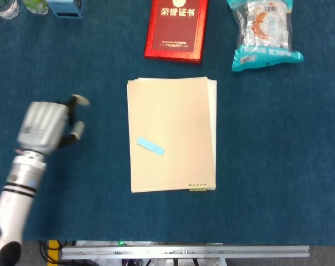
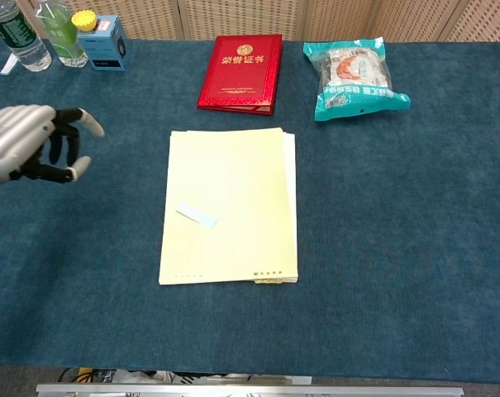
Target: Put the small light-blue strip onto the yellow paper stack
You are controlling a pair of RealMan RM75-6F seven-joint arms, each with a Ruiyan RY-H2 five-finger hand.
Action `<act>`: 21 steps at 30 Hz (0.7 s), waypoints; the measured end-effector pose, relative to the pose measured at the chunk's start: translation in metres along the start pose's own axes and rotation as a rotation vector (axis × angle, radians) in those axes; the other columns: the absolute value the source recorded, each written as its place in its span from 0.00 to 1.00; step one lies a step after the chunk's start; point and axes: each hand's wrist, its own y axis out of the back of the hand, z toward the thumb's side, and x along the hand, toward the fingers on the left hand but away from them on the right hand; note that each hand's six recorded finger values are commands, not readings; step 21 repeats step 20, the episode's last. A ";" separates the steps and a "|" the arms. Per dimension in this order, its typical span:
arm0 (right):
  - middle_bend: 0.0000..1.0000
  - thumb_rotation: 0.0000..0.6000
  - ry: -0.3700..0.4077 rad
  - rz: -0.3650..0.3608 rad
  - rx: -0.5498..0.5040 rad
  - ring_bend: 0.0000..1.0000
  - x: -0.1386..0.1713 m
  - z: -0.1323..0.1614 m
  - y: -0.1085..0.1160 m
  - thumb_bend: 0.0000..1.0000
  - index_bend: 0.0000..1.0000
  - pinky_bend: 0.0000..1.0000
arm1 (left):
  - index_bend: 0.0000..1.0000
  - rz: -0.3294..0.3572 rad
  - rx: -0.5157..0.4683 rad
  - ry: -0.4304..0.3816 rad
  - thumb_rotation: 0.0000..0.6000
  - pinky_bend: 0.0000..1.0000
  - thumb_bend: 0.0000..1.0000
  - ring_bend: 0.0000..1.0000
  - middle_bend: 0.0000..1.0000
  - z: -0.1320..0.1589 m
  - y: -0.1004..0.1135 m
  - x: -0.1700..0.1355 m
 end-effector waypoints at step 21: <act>0.24 1.00 0.082 0.015 0.019 0.12 0.006 0.025 -0.013 0.09 0.16 0.24 | 0.28 0.198 0.002 0.186 1.00 0.51 0.39 0.40 0.42 -0.106 0.043 -0.094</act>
